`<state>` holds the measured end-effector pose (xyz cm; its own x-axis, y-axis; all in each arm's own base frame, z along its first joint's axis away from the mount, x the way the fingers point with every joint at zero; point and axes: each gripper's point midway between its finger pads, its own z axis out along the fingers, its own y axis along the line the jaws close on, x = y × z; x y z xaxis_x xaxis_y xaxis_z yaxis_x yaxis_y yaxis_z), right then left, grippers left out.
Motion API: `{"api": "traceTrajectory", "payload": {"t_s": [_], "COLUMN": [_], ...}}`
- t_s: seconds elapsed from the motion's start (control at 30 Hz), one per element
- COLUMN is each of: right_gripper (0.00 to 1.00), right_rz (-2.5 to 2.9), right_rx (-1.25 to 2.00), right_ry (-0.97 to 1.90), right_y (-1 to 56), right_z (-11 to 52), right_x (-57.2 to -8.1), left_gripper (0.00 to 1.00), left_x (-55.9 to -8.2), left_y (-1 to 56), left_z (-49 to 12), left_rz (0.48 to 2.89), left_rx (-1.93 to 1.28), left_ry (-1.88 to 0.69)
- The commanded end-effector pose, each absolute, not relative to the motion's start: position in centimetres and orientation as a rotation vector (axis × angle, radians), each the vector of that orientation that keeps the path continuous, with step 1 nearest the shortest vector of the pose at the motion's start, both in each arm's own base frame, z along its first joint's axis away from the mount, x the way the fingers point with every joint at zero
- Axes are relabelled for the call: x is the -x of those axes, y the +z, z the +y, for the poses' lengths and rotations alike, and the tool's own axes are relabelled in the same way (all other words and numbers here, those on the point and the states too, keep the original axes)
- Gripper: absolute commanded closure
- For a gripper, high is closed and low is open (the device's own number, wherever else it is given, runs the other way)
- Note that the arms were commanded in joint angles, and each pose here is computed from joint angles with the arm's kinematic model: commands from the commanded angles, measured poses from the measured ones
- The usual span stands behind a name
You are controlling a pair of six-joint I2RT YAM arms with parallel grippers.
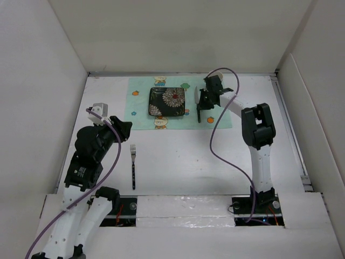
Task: Set the dinner table for one person
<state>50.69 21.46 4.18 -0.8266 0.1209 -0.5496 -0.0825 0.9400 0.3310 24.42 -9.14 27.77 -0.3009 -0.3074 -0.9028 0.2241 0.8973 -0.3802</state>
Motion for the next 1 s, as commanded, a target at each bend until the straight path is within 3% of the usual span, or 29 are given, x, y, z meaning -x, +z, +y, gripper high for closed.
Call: {"api": "traceTrajectory", "payload": {"t_s": [0.0,0.13,0.2,0.4,0.43,0.63,0.77,0.8,0.9,0.97], "right_gripper": [1.00,1.00,0.95,0.69,0.59,0.44,0.40,0.39,0.39,0.47], "right_rz": [2.412,2.429,2.433,2.396,2.372,2.284,2.134,2.174,2.062,2.054], "right_rx": [-0.024,-0.057,-0.072,-0.069,-0.048,0.010,0.024,0.013,0.041,0.046], "right_ry": [0.527,0.506,0.517,0.548,0.571,0.649,0.702,0.696,0.726,0.698], "right_y": [6.7,5.5,5.1,7.2,9.0,13.2,19.1,16.9,17.5,17.0], "right_z": [22.4,21.6,21.6,21.9,22.1,22.9,22.9,22.6,24.2,25.2], "right_x": [-52.7,-52.6,-52.4,-52.3,-52.0,-50.4,-47.0,-44.9,-40.5,-37.9], "left_gripper": [0.68,0.68,0.67,0.61,0.59,0.54,0.54,0.54,0.54,0.49], "left_x": [-24.8,-24.9,-24.9,-25.4,-25.8,-26.9,-27.2,-27.2,-26.5,-25.6], "left_y": [28.3,28.5,28.2,27.6,27.0,24.5,22.0,21.8,20.8,19.5], "left_z": [-9.5,-9.4,-9.4,-9.0,-8.8,-7.9,-8.1,-8.2,-8.6,-8.2], "left_rz": [1.780,1.774,1.786,1.814,1.833,1.934,2.043,2.065,2.162,2.237], "left_rx": [0.045,0.048,0.052,0.079,0.098,0.191,0.240,0.258,0.339,0.396], "left_ry": [-0.541,-0.538,-0.536,-0.508,-0.489,-0.419,-0.414,-0.425,-0.448,-0.421]}}
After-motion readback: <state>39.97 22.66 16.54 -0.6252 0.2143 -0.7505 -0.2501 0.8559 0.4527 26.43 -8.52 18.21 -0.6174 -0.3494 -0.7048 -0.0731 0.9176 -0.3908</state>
